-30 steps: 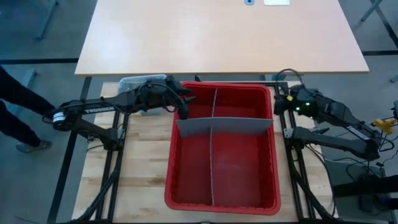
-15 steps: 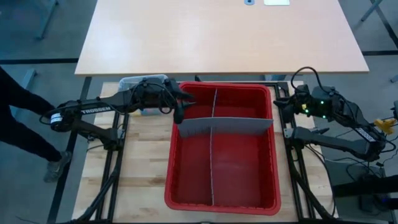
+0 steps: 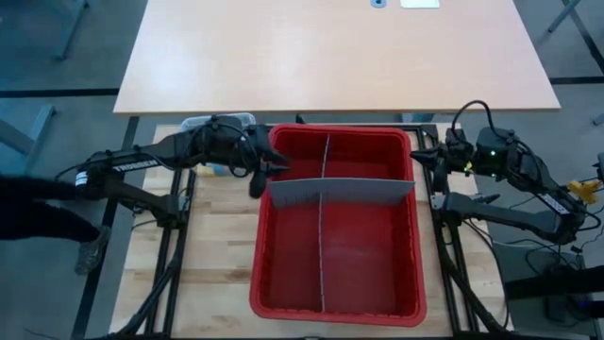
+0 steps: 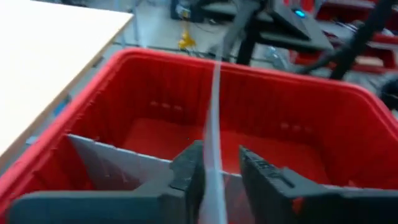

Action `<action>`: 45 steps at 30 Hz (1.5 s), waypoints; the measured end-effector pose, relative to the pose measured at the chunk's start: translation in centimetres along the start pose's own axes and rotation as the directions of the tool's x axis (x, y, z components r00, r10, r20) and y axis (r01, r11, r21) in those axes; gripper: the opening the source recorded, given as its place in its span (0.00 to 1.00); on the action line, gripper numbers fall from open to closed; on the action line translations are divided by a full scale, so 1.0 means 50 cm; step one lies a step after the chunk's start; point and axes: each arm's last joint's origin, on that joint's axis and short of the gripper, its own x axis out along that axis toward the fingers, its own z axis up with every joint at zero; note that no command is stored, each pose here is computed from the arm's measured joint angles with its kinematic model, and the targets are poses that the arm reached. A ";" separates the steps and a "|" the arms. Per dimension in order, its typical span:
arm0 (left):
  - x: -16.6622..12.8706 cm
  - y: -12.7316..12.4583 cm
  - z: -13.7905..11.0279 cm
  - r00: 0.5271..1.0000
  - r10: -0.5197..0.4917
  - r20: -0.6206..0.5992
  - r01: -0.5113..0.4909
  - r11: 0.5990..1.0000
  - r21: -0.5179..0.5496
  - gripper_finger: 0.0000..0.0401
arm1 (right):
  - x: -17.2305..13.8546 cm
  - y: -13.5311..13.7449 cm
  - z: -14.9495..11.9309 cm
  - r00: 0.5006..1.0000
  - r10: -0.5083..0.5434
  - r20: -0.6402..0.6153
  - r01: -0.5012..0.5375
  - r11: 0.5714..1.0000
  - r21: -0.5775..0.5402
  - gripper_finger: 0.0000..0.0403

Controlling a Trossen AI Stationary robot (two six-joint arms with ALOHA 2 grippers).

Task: Sort blocks
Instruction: Insert the bin divider into the red bin

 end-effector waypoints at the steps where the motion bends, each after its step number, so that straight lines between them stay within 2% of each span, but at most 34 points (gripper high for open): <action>1: 0.000 -0.004 0.000 1.000 -0.023 -0.009 0.023 1.000 0.003 0.12 | 0.000 0.000 0.000 1.000 0.001 0.000 -0.001 1.000 -0.005 0.01; 4: 0.002 -0.020 -0.003 0.997 -0.077 -0.020 0.077 0.997 -0.001 0.02 | 0.002 0.000 0.001 1.000 0.000 -0.002 0.000 1.000 -0.013 0.00; 13: 0.076 -0.083 -0.033 0.982 -0.142 -0.124 0.148 0.988 0.035 0.00 | -0.001 0.001 0.005 1.000 0.001 0.006 -0.001 1.000 -0.021 0.00; 19: 0.126 -0.110 -0.063 0.978 -0.075 -0.194 0.091 0.993 0.075 0.00 | -0.016 0.006 0.020 0.999 0.008 0.039 -0.007 0.999 -0.033 0.00; 25: 0.162 -0.124 -0.088 0.971 0.032 -0.237 0.000 0.991 0.133 0.00 | -0.045 0.015 0.045 0.995 0.021 0.097 -0.011 0.995 -0.102 0.00; 31: 0.186 -0.125 -0.102 0.963 0.075 -0.259 -0.037 0.988 0.149 0.00 | -0.054 0.018 0.055 0.992 0.027 0.125 -0.014 0.995 -0.100 0.00; 37: 0.202 -0.123 -0.106 0.962 0.121 -0.246 -0.082 0.983 0.165 0.00 | -0.035 0.012 0.040 0.996 0.018 0.085 -0.010 0.996 -0.089 0.00; 45: 0.222 -0.123 -0.114 0.959 0.134 -0.249 -0.093 0.981 0.172 0.00 | -0.032 0.012 0.037 0.997 0.017 0.080 -0.008 0.994 -0.111 0.00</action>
